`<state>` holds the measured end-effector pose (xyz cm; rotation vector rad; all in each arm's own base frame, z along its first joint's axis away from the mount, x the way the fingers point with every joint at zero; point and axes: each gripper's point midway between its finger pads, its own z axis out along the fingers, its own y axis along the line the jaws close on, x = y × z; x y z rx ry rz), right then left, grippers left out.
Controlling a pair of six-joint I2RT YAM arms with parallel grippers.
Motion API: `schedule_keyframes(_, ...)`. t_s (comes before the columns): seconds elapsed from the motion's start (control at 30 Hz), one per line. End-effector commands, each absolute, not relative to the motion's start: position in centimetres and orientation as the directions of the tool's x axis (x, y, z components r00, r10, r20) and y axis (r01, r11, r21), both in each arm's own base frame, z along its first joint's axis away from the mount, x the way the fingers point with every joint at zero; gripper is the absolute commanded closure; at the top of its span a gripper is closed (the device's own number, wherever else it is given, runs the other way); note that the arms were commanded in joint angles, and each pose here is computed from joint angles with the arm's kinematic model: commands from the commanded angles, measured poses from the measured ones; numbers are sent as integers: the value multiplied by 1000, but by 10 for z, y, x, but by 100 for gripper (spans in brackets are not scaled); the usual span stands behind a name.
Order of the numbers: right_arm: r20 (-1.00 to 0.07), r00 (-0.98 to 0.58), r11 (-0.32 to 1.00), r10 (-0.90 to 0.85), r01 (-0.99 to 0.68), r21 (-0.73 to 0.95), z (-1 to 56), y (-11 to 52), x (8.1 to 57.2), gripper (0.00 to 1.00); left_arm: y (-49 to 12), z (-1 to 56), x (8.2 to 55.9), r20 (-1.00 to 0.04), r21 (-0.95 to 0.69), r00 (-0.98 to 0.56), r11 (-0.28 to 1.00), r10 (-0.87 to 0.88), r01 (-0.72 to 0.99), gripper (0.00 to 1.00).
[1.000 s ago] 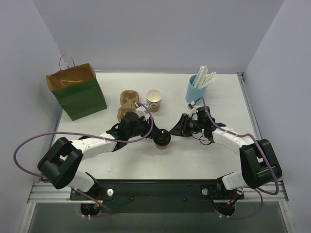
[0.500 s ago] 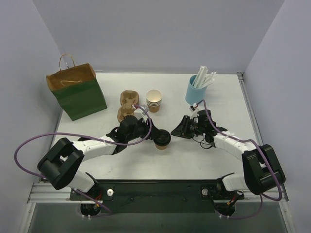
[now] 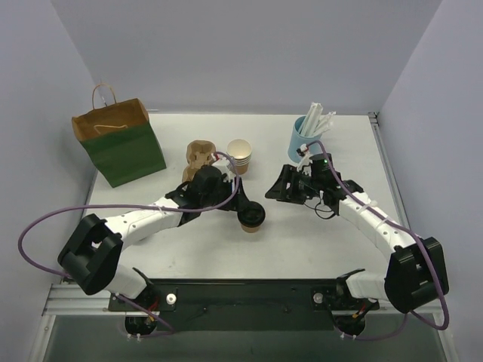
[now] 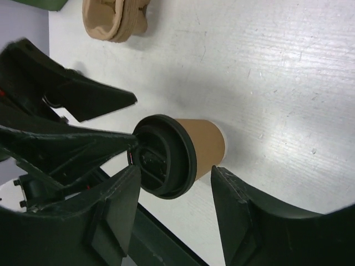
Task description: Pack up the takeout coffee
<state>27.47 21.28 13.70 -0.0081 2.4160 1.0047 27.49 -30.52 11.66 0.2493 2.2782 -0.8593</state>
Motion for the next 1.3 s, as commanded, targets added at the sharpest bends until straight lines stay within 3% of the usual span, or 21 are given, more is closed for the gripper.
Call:
schedule_keyframes(0.0,-505,-858,777,95,-253,576,148,215,262,44,-298,161,290,-684,-504,-726,765,-70,401,27)
schedule_keyframes(0.03,-507,-860,795,68,-260,548,146,213,258,43,-296,172,295,-690,-512,-719,761,-86,400,26)
schedule_keyframes(0.07,-520,-853,801,35,-287,525,147,219,253,34,-295,182,294,-695,-521,-713,749,-93,410,25)
schedule_keyframes(0.13,-554,-832,831,19,-295,471,151,218,256,27,-285,191,297,-696,-520,-710,756,-106,397,20)
schedule_keyframes(0.37,-607,-784,884,-134,-371,285,156,229,252,15,-193,216,295,-750,-432,-633,867,-192,248,11)
schedule_keyframes(0.53,-594,-771,888,-228,-415,198,153,247,249,13,-120,197,275,-760,-251,-629,966,-164,52,5)
schedule_keyframes(0.7,-582,-765,890,-275,-432,147,148,258,250,12,-93,176,254,-751,-163,-650,987,-114,15,4)
schedule_keyframes(1.07,-491,-789,881,-370,-466,86,121,267,242,12,-92,181,252,-770,-167,-628,986,-111,30,5)
schedule_keyframes(1.27,-442,-806,885,-393,-463,56,100,265,236,19,-91,183,252,-775,-165,-622,986,-113,26,4)
